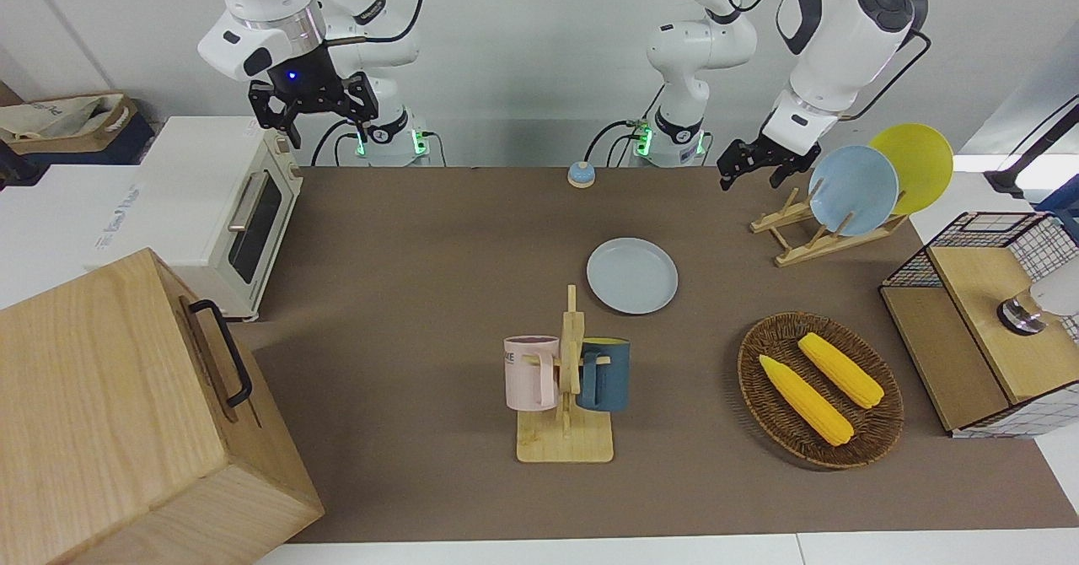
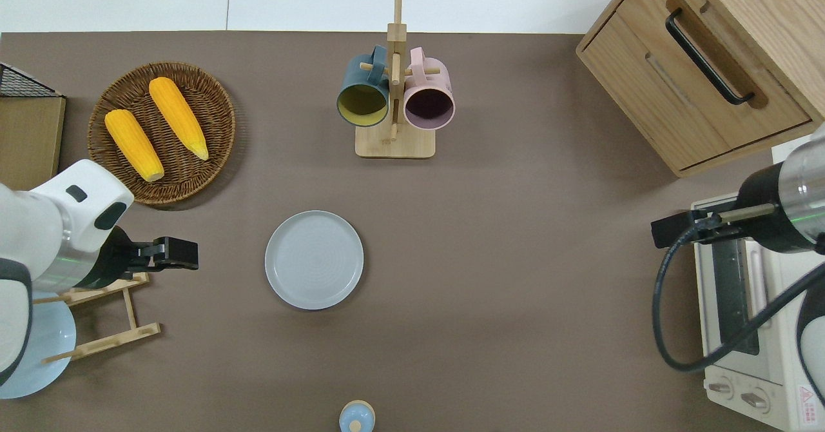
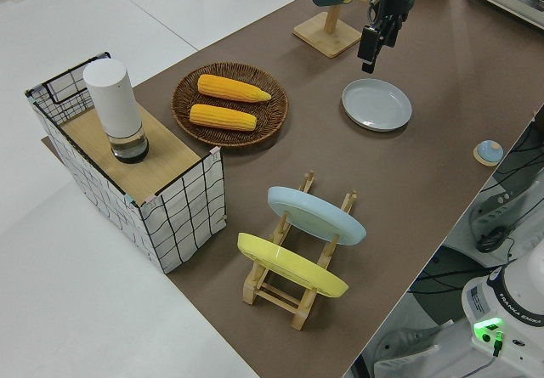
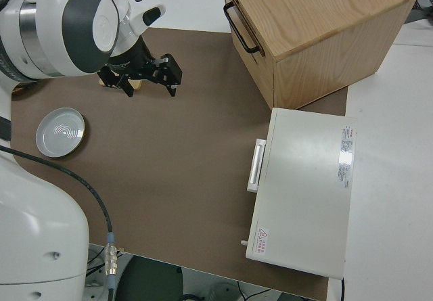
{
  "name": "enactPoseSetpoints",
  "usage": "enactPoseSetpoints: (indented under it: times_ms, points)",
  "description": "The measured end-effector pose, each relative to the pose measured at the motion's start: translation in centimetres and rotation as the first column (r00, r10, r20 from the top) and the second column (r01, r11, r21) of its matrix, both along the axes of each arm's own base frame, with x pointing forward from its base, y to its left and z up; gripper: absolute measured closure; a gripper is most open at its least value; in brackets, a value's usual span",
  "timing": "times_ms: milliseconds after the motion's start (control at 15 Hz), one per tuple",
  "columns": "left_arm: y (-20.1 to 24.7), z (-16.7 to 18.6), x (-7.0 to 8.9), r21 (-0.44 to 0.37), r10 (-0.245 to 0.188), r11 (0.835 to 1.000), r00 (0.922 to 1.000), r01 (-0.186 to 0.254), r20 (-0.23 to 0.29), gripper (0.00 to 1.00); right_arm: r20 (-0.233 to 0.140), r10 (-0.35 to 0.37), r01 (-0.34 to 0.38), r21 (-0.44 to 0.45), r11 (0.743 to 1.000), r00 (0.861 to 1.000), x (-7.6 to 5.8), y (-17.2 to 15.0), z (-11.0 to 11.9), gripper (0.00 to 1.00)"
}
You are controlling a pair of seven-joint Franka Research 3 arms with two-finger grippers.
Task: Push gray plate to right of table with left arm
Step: 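Move the left gripper forward to the edge of the gray plate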
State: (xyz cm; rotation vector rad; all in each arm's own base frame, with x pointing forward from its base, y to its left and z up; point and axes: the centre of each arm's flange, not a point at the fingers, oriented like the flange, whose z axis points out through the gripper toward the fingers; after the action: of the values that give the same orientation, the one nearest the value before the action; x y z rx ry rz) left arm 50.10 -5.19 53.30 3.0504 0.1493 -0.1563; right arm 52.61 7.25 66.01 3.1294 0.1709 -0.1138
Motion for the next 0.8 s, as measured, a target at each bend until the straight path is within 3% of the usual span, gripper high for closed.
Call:
enactPoseSetpoints:
  times_ms: [267, 800]
  points:
    - [-1.6, -3.2, 0.9, -0.001, 0.011, 1.0, 0.9999, -0.011, -0.003, 0.0, 0.0, 0.0, 0.0, 0.0, 1.0, 1.0, 0.0, 0.0, 0.0, 0.01]
    - [-7.5, -11.3, -0.1, 0.007, 0.03, 1.0, 0.9993, -0.03, 0.023, 0.0, 0.0, 0.0, 0.0, 0.0, 1.0, 1.0, 0.0, 0.0, 0.0, 0.01]
